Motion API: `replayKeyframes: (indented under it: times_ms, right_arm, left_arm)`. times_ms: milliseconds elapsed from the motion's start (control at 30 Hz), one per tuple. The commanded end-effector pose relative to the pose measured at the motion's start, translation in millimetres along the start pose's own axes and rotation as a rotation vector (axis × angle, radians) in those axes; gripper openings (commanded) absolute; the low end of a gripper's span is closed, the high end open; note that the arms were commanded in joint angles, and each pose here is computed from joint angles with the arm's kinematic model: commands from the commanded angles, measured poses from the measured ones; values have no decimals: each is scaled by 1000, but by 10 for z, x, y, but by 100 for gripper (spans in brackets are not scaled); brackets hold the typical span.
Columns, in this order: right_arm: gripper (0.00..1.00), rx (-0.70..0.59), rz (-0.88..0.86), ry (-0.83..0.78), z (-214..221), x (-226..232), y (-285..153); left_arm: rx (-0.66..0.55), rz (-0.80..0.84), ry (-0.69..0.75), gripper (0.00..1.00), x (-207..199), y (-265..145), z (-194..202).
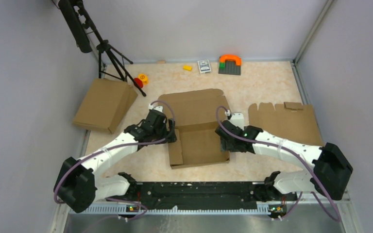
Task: Fold the paper box
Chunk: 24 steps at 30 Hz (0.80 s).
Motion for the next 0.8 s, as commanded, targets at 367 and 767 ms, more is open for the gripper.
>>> replayKeyframes:
  times_ms: [367,767]
  right_arm:
    - [69,-145,-35,96,-42,-131,-189]
    - [68,-217,-84,64,-151,-103,-238]
  left_arm:
    - [-276,12,24,99,-37,-515,-364]
    - [-308,6,-21,99,-13,-698,-704]
Point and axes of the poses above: each gripper's point midway between its finger pads, its own y axis out along the fingers, its own x axis along the line the jaws close on, z = x × y, the point moved 8 cm from there along -y, back along the fingers, and after that the axes turned 9 degrees about -y, right-handed, at the moved point
